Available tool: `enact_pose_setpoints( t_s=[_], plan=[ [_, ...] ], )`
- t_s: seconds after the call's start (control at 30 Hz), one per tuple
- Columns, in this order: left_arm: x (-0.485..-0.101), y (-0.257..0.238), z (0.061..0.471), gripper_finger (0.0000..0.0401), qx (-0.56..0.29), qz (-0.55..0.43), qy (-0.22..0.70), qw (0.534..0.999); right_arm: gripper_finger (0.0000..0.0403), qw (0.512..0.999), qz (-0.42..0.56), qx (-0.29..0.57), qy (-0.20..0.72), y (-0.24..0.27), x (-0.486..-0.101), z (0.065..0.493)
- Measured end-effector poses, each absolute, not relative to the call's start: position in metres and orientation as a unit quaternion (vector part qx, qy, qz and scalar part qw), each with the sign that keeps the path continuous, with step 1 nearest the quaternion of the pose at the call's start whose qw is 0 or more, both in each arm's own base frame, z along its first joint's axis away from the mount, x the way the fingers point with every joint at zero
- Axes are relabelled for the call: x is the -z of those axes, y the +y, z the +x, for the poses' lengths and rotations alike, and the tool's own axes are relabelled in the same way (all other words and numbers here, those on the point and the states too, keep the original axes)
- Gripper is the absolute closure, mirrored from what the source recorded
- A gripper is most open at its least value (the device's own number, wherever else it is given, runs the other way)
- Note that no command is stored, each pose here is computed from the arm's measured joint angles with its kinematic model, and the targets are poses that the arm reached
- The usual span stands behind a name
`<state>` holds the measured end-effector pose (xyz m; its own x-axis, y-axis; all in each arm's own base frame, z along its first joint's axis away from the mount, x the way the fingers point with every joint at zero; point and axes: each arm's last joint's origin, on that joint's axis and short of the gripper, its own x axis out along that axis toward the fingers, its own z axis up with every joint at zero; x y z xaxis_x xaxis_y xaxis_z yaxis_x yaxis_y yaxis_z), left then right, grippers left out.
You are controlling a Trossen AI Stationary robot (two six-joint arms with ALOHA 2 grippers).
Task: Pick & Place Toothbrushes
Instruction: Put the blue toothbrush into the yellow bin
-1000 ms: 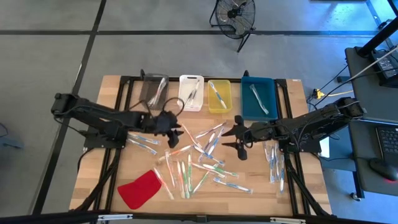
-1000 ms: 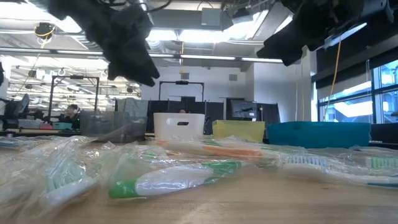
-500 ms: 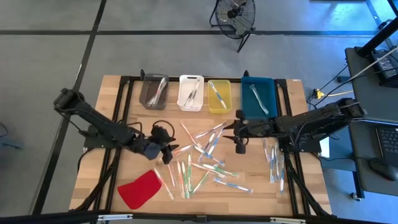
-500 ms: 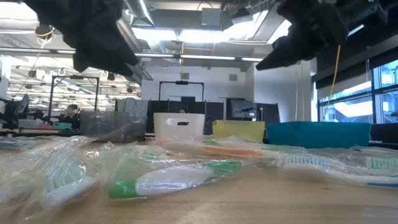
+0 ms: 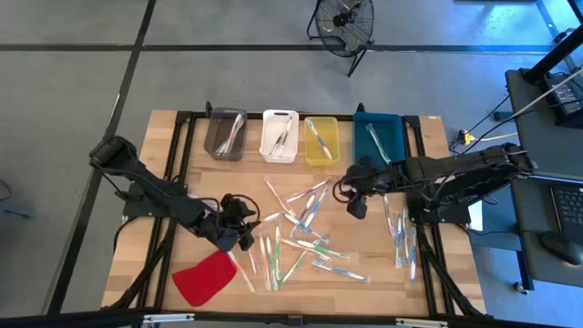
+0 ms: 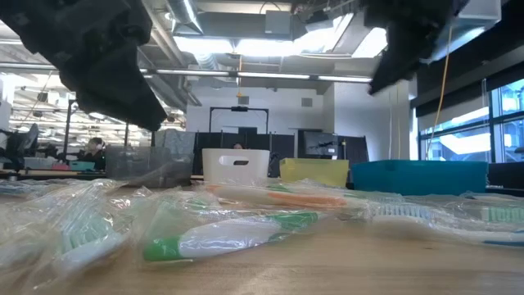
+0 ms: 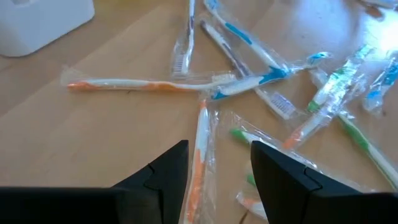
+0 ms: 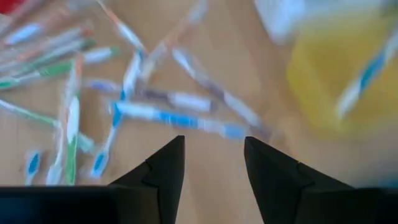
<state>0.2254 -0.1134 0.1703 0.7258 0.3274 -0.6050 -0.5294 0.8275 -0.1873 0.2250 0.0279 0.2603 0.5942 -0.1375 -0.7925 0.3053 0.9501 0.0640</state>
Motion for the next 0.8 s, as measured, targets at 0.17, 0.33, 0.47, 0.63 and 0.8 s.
enact_pose_setpoints(
  t_s=[0.17,0.33,0.47,0.63,0.8],
  plan=[
    [-0.170,-0.110,0.227,0.0233,-0.247,-0.177,0.282,0.910,0.0258,0.821,0.217,0.147,0.506,0.032,-0.252,0.211],
    [-0.171,-0.107,0.228,0.0233,-0.264,-0.165,0.268,0.912,0.0279,0.756,0.302,0.180,0.553,0.041,-0.248,0.198],
    [-0.170,-0.108,0.227,0.0233,-0.257,-0.155,0.272,0.914,0.0295,0.709,0.346,0.231,0.570,0.048,-0.245,0.189],
    [-0.170,-0.111,0.226,0.0233,-0.249,-0.142,0.276,0.917,0.0305,0.663,0.349,0.299,0.591,0.052,-0.243,0.175],
    [-0.170,-0.108,0.228,0.0233,-0.246,-0.118,0.282,0.920,0.0298,0.647,0.353,0.343,0.583,0.057,-0.242,0.168]
  ],
)
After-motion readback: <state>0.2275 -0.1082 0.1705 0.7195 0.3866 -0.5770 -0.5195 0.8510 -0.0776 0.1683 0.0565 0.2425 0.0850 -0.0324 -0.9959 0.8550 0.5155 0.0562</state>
